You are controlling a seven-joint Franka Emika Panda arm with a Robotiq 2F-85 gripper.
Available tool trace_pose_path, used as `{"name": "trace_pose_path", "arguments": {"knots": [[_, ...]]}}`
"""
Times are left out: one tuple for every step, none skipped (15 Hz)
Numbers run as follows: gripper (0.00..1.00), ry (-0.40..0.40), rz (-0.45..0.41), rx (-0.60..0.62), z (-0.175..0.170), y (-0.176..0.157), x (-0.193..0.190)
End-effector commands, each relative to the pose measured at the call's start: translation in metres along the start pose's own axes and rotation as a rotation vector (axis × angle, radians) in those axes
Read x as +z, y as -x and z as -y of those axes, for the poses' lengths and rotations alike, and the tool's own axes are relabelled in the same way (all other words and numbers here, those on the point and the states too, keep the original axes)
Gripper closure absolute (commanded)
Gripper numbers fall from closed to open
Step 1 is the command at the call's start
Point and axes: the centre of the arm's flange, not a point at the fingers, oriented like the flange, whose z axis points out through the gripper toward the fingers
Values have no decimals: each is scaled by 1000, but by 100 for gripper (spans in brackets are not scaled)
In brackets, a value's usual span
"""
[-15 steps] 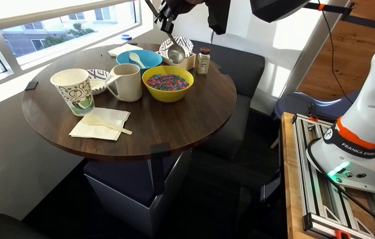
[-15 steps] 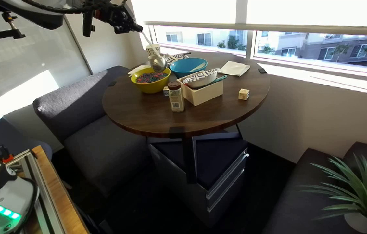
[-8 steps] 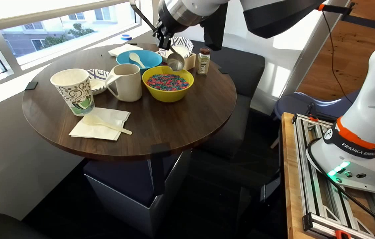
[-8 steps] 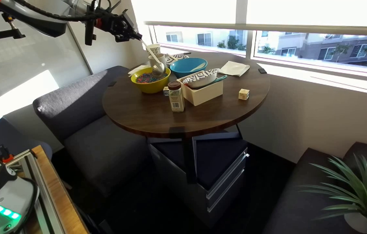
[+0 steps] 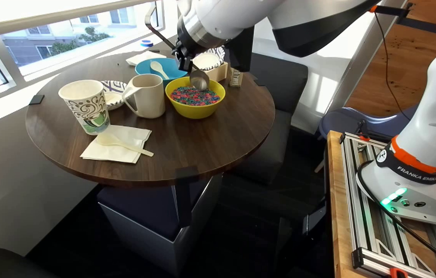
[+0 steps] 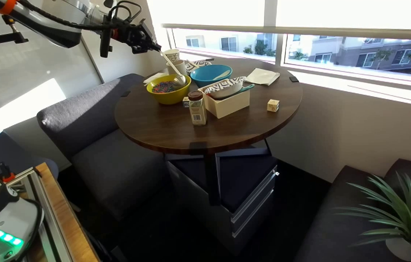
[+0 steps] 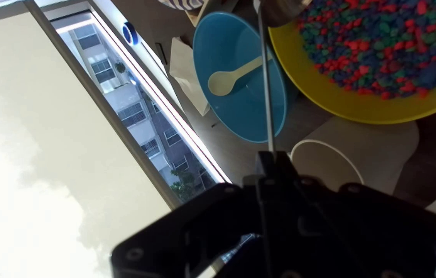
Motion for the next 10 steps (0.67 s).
{"name": "trace_pose_path", "arguments": {"knots": [[99, 12, -11, 12, 10, -6, 5], [99, -2, -13, 21, 11, -6, 5], [99, -6, -13, 28, 11, -6, 4], [99, -13, -12, 35, 12, -5, 4], [99, -21, -11, 46, 12, -4, 5], [99, -28, -10, 57, 12, -3, 7], [99, -32, -10, 66, 11, -2, 7], [99, -39, -11, 78, 10, -1, 8], [99, -44, -13, 90, 9, -1, 8], [99, -51, -13, 98, 8, 0, 9]]}}
